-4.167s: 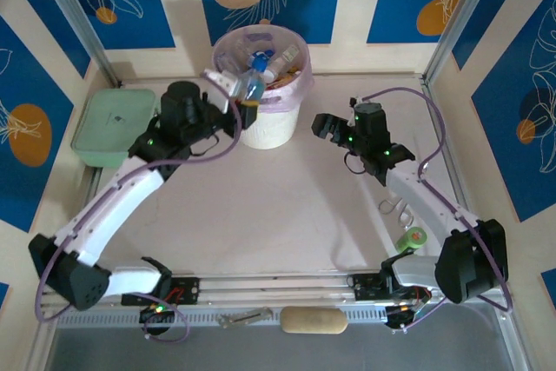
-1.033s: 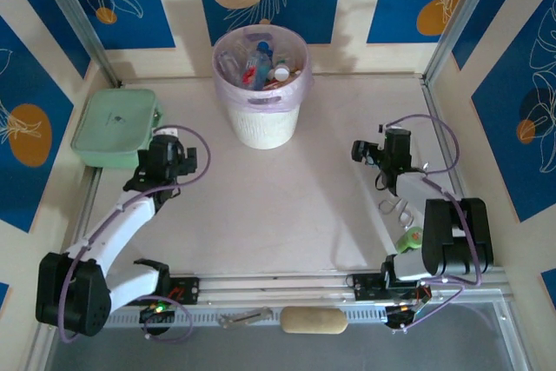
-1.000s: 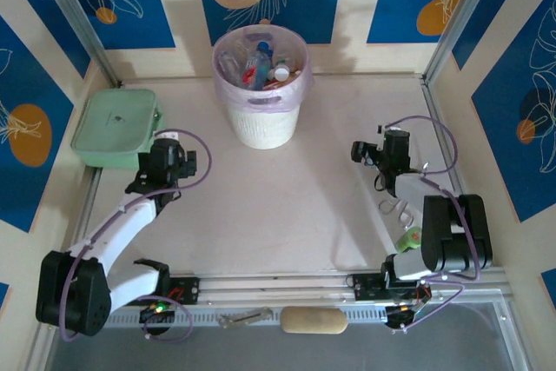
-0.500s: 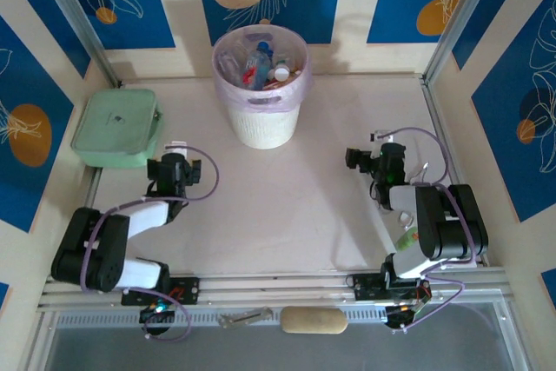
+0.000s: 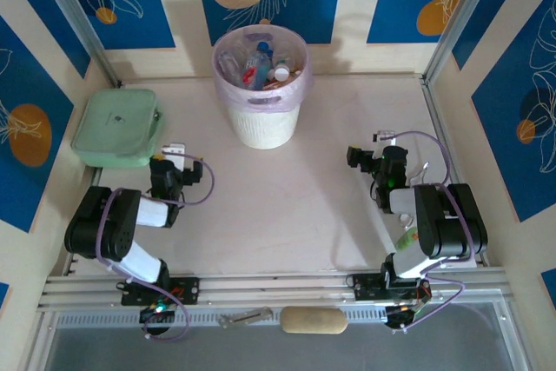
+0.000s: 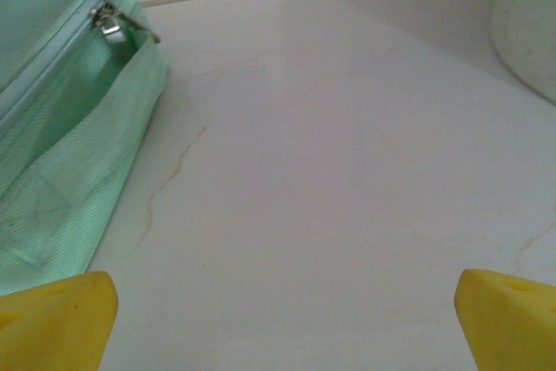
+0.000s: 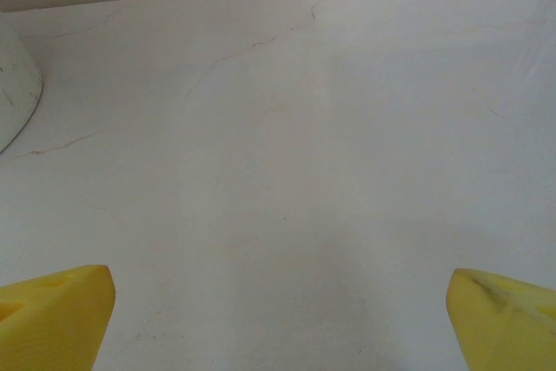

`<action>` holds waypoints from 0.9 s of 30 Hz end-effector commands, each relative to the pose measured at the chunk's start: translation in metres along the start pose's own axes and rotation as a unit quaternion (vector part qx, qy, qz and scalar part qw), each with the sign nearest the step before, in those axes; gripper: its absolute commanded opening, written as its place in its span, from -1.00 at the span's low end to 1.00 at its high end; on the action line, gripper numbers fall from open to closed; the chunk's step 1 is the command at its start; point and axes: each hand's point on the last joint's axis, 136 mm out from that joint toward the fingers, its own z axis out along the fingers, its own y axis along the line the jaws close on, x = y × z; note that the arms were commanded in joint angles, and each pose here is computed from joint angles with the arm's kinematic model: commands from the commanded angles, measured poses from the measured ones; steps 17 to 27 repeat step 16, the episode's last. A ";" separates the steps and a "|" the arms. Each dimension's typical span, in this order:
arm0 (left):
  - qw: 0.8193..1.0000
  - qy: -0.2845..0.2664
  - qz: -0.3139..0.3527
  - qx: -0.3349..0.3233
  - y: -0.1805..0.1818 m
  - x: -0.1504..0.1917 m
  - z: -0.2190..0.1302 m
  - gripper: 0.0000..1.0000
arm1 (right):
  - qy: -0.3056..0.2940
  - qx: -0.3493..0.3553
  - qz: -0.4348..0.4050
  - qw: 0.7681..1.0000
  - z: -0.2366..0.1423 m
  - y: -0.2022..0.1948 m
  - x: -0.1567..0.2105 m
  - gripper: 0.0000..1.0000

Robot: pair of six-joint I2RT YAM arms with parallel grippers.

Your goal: Put the plastic bottles in the bin

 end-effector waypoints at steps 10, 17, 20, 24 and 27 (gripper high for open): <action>0.999 -0.036 -0.006 0.009 -0.002 -0.020 0.003 0.99 | -0.018 -0.004 0.000 1.000 0.001 0.003 -0.010 0.98; 1.000 -0.029 -0.009 -0.002 0.001 -0.020 0.005 0.99 | -0.018 -0.004 0.000 1.000 0.000 0.003 -0.009 0.98; 1.000 -0.029 -0.009 -0.002 0.001 -0.020 0.005 0.99 | -0.018 -0.004 0.000 1.000 0.000 0.003 -0.009 0.98; 1.000 -0.029 -0.009 -0.002 0.001 -0.020 0.005 0.99 | -0.018 -0.004 0.000 1.000 0.000 0.003 -0.009 0.98; 1.000 -0.029 -0.009 -0.002 0.001 -0.020 0.005 0.99 | -0.018 -0.004 0.000 1.000 0.000 0.003 -0.009 0.98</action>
